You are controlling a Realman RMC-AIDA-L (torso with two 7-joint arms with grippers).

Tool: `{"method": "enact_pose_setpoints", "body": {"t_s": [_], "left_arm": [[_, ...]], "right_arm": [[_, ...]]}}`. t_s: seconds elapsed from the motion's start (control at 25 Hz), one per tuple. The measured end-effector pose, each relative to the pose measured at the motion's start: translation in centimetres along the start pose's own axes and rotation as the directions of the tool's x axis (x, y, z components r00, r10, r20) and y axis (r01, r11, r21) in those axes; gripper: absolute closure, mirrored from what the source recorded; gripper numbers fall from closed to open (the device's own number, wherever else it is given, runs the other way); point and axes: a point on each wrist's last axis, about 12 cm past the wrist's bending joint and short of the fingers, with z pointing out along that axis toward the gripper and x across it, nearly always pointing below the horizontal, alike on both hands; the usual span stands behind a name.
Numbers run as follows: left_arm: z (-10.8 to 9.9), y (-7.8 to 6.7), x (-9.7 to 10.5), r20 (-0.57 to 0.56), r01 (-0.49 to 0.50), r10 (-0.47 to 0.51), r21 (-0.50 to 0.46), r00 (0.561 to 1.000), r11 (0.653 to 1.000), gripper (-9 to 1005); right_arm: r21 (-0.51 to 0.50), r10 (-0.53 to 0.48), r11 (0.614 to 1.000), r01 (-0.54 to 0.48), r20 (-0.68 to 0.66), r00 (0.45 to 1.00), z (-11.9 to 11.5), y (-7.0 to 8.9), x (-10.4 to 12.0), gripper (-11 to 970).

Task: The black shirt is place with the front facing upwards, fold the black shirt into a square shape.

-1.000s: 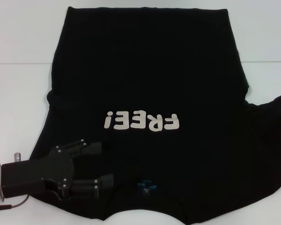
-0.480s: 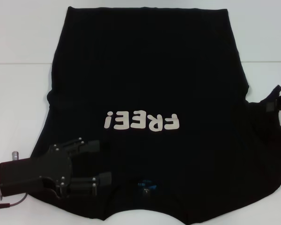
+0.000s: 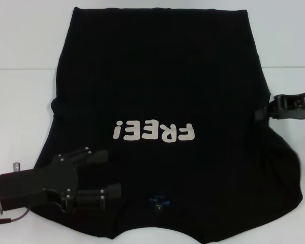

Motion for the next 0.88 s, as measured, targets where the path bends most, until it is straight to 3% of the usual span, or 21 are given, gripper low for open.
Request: {"method": "enact_pose_setpoints", "body": {"t_s": [0.24,0.48,0.64,0.88], "left_arm": [[0.0,0.1,0.0,0.005,0.001,-0.001,-0.006,1.0,1.0,60],[-0.2,0.2,-0.1,0.025,0.009,-0.009,-0.029,1.0,1.0,60],[-0.5,0.3,-0.1,0.044,0.056,-0.054,-0.048,0.998,0.997,60],[-1.1,0.8,-0.5,0.077,0.182,-0.176,-0.075,0.981,0.98,61]], "right_arm": [[-0.041,0.02,0.999,-0.021,-0.009,1.0,2.0,1.1,-0.1,890],[-0.208,0.001,0.978,0.02,0.096,0.995,2.7,1.5,0.7,775],[-0.26,0.002,0.964,0.051,0.198,0.98,2.1,0.1,2.4,698],[-0.254,-0.089,0.951,0.177,0.324,0.942,1.7,-2.2,6.1,446]]}}
